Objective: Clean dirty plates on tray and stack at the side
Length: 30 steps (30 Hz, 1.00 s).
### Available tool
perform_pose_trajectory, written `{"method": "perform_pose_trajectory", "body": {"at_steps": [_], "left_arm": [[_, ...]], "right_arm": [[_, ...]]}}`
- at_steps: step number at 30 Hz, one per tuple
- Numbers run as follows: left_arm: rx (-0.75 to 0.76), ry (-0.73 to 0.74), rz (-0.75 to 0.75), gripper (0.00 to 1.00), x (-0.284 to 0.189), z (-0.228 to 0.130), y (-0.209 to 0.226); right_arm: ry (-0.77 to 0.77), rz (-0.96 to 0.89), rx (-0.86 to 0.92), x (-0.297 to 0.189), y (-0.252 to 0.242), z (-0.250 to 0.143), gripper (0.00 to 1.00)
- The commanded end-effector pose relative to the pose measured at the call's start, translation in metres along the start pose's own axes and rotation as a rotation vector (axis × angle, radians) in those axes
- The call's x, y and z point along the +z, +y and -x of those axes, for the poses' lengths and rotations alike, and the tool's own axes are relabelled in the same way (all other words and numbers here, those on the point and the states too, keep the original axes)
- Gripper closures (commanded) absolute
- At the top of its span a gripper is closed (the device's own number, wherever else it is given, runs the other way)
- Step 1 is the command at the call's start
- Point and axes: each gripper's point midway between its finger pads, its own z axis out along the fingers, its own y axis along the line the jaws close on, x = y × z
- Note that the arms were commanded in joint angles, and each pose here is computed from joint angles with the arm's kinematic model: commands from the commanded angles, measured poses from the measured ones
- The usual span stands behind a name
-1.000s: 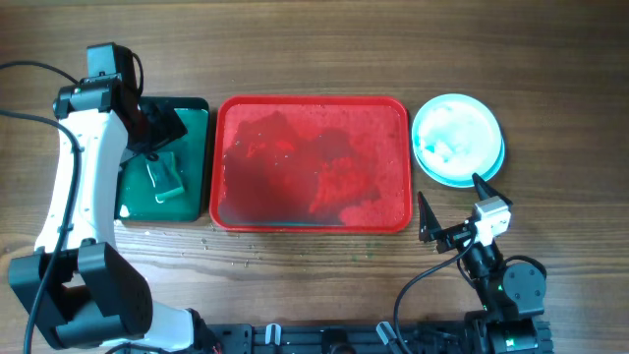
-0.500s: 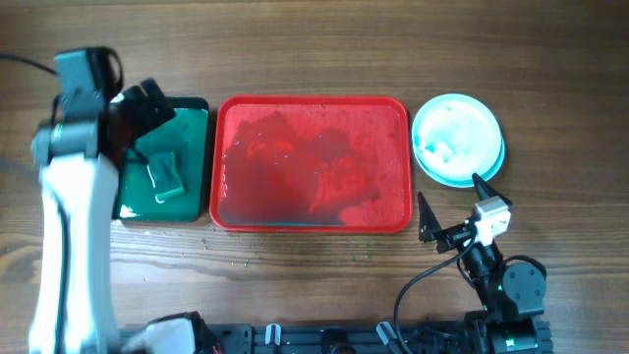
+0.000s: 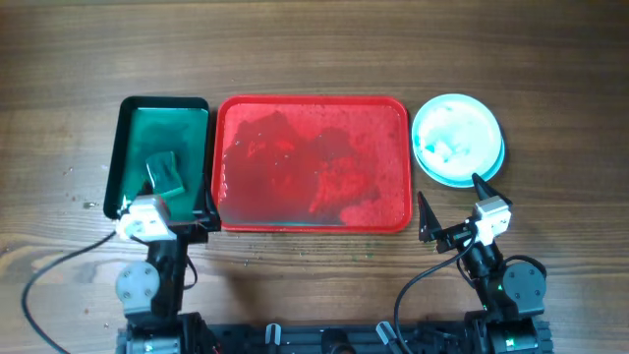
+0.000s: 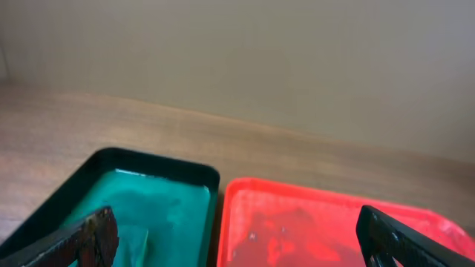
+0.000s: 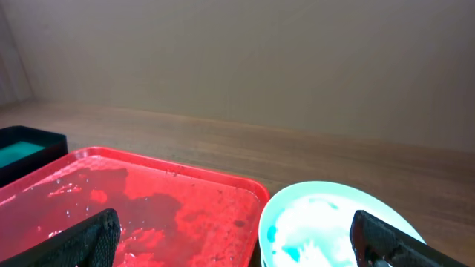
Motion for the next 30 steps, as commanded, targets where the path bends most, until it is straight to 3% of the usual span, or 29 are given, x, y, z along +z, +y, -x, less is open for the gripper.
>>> {"method": "perform_pose_trajectory", "body": {"at_steps": [1, 4, 30], "left_arm": [[0.032, -0.026, -0.018, 0.0, -0.002, -0.012, 0.0], [0.02, 0.01, -0.029, 0.0, -0.003, -0.024, -0.001], [0.017, 0.013, -0.033, 0.0, -0.003, -0.025, -0.002]], "right_arm": [[-0.007, 0.019, 0.008, 0.0, 0.003, 0.002, 0.0], [-0.007, 0.019, 0.007, 0.0, 0.003, 0.002, 0.0], [-0.007, 0.019, 0.008, 0.0, 0.003, 0.002, 0.0]]}}
